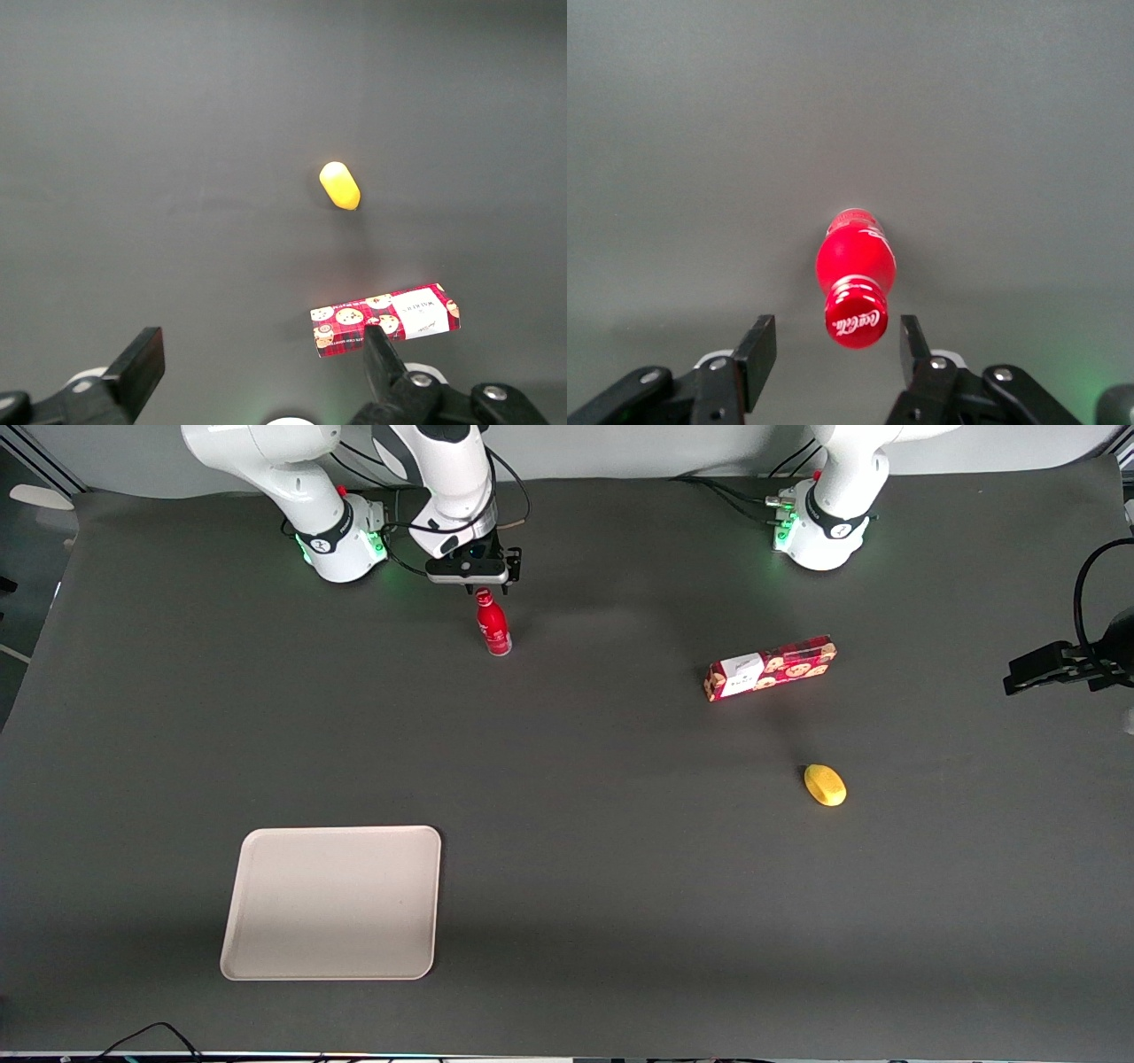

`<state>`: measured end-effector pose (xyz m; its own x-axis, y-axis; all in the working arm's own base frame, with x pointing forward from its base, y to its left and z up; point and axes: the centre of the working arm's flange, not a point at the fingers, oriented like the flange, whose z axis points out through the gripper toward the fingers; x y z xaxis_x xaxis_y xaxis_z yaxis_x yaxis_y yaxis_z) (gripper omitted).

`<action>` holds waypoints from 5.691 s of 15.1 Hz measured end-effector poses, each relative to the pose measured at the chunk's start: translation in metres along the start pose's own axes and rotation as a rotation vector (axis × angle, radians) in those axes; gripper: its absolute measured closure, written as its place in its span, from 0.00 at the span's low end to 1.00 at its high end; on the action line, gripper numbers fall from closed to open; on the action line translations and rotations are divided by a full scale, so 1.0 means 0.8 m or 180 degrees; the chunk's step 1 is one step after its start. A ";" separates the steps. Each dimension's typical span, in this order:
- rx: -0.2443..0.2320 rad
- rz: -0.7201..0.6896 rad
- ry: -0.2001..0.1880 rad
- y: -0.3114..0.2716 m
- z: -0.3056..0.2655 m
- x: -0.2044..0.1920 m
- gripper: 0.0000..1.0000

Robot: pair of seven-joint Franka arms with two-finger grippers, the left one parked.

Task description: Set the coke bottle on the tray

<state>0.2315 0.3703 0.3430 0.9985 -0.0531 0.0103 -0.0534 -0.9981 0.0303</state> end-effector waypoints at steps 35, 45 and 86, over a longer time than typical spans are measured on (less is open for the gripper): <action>0.0166 -0.0290 -0.0367 0.241 -0.363 0.318 0.68; -0.0154 -0.1003 -0.0404 0.431 -0.277 0.519 0.68; 0.0132 -0.0450 -0.0454 0.465 -0.243 0.546 0.00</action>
<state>0.6463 -0.0180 0.5533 0.9873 0.0867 -0.1330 0.0849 -0.9962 -0.0197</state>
